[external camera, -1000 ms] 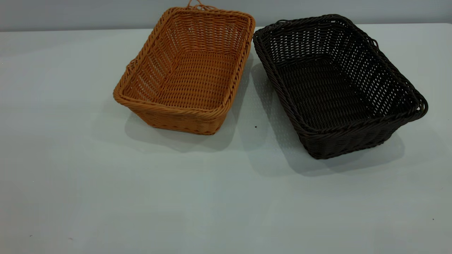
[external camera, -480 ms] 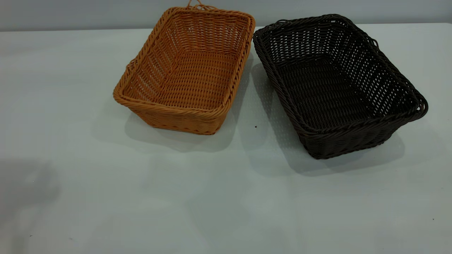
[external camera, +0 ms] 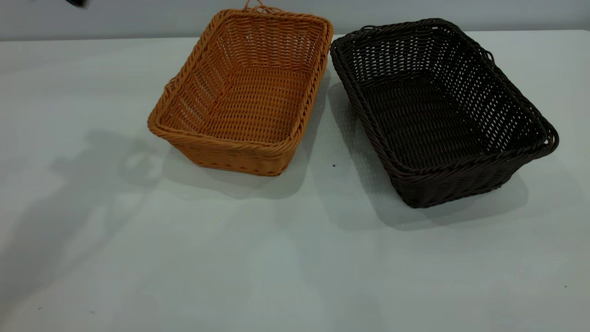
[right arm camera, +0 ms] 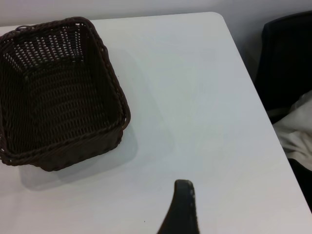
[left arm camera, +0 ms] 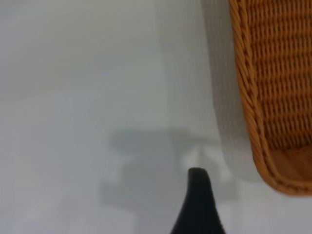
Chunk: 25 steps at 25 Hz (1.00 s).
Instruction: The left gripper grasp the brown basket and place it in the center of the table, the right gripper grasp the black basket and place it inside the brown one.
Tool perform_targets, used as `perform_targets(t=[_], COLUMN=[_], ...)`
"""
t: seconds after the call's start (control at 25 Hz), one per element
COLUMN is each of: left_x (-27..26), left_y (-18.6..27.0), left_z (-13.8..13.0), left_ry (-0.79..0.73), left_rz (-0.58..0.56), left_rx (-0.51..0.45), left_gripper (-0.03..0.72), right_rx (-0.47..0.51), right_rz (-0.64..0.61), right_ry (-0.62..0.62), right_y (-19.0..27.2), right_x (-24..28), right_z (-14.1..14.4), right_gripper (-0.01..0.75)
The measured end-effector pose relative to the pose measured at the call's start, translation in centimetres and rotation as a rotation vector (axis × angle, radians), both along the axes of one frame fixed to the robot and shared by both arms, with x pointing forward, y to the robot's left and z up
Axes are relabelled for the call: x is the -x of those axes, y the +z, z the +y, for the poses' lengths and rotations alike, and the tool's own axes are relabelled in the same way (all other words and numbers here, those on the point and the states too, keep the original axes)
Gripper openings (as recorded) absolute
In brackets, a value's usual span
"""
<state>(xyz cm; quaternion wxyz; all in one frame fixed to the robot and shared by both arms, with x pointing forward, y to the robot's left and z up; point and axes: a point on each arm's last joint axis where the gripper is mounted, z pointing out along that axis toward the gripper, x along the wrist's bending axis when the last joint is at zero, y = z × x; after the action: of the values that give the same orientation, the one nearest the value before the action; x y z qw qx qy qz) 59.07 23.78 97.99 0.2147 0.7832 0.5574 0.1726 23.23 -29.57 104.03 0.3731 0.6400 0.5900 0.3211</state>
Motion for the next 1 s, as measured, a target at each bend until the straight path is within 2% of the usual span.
perform_targets(t=[0.32,0.72,1.0], left_x=[-5.4,-10.0,-12.3], left_y=[-5.8,-11.7,-15.4], left_z=[-2.9,-4.7,-5.7], left_ry=[-0.046,-0.062,-0.04], left_rz=[0.067,0.098,0.113], left_rx=[-0.015,-0.02,0.016], left_gripper=[0.519,0.519,0.501], right_rx=[0.0,0.0,-0.025], right_rz=[0.0,0.003,0.124], right_ry=[0.0,0.0,0.003], right_y=[0.0,0.0,0.7], right_x=[0.0,0.0,-2.8], right_z=[0.0,0.0,-0.3], right_gripper=[0.572,0.572,0.572])
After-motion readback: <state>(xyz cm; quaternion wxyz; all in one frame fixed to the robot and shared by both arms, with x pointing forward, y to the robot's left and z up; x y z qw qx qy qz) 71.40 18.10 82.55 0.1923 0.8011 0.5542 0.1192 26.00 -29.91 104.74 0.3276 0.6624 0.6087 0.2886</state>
